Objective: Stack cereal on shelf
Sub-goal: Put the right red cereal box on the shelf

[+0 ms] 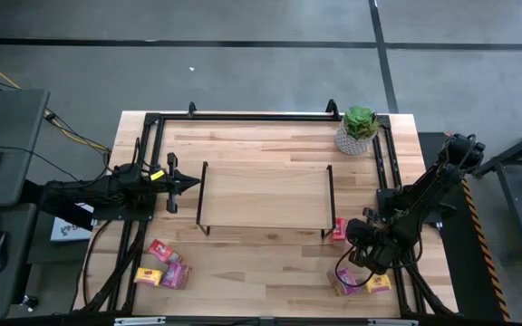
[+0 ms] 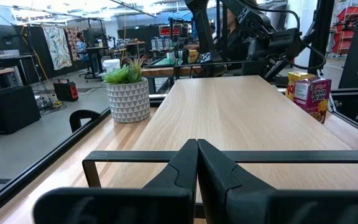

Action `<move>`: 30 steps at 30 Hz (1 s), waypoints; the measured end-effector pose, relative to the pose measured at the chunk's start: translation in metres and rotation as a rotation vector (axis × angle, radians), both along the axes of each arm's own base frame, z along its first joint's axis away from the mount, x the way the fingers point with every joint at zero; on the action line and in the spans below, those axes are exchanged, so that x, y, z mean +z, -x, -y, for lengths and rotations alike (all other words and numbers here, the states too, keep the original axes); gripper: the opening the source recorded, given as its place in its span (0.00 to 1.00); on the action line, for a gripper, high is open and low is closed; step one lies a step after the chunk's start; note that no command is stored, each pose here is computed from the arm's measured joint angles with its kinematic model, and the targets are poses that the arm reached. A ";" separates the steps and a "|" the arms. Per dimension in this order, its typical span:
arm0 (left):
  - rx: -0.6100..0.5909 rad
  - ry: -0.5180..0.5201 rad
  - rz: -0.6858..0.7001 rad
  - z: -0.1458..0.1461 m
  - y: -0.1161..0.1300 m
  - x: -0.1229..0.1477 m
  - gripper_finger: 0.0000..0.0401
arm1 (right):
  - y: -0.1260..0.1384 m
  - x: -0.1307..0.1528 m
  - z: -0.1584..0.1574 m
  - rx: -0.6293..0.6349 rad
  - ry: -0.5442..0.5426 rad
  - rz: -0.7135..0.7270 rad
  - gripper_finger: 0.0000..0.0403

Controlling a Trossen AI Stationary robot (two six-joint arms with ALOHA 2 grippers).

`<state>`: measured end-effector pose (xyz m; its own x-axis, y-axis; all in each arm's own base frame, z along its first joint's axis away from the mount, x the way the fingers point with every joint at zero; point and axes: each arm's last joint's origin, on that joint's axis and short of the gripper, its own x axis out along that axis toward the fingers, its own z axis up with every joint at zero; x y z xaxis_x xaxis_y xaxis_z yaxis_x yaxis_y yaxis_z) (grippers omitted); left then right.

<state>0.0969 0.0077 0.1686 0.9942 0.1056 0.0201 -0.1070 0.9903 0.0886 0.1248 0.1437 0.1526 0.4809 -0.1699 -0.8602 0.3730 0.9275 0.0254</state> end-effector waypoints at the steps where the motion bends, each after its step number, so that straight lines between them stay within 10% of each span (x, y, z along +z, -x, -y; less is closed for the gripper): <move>1: 0.000 0.000 0.000 0.000 0.000 0.000 0.01 | -0.001 0.000 0.000 0.011 0.012 0.012 0.00; 30: 0.000 0.000 0.000 0.000 0.000 0.000 0.01 | -0.002 0.001 0.000 -0.003 0.028 0.061 0.01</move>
<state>0.0969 0.0077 0.1686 0.9942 0.1057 0.0198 -0.1071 0.9903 0.0886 0.1270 0.1440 0.1539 0.5314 -0.1948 -0.8244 0.3747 0.9269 0.0225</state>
